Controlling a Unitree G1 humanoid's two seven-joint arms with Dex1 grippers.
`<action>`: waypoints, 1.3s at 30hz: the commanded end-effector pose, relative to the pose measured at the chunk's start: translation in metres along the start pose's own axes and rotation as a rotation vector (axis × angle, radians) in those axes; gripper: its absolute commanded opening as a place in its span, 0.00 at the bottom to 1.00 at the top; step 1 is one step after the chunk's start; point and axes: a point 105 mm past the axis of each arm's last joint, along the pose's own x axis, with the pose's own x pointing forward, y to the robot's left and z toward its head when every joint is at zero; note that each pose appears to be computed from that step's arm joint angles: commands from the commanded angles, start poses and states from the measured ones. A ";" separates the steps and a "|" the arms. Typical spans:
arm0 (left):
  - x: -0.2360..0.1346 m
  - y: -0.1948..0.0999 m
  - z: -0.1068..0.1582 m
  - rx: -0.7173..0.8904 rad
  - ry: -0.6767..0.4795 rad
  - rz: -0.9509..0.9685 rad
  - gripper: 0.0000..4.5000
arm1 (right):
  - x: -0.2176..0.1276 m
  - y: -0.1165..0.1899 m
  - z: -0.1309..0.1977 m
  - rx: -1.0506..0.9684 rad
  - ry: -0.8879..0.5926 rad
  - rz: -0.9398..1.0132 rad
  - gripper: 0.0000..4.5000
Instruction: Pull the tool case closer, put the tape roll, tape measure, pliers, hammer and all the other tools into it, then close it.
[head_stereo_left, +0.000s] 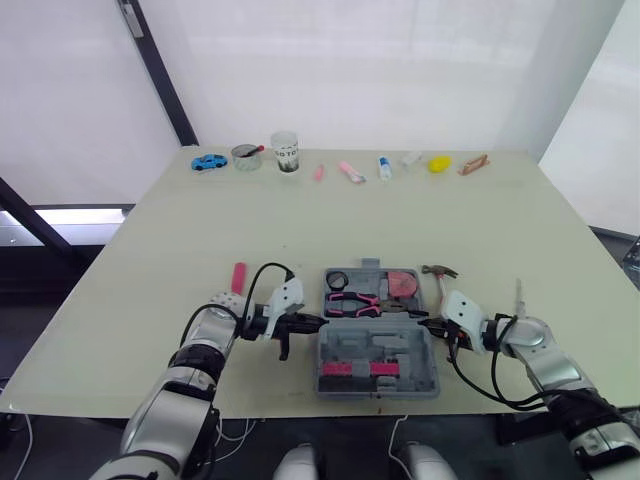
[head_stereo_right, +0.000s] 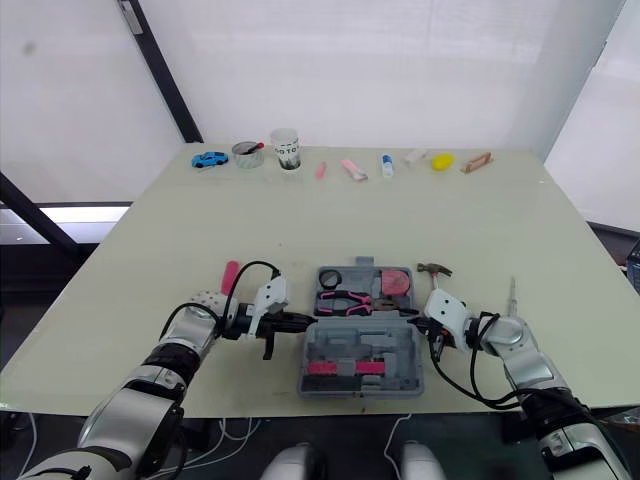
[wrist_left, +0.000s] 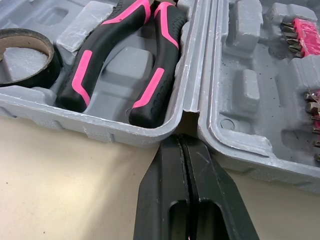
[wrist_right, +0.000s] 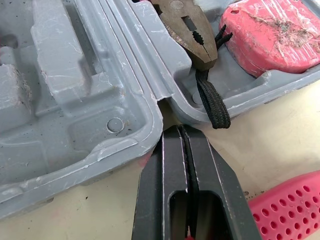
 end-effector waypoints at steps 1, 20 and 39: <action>0.001 0.003 0.008 0.032 -0.017 0.004 0.01 | 0.005 0.002 0.027 -0.060 -0.080 0.022 0.00; -0.004 0.005 0.003 0.029 0.001 0.017 0.01 | 0.007 0.002 0.027 -0.064 -0.073 0.020 0.00; -0.005 0.004 -0.003 0.046 0.041 0.004 0.01 | 0.007 -0.010 0.032 -0.089 -0.102 -0.047 0.00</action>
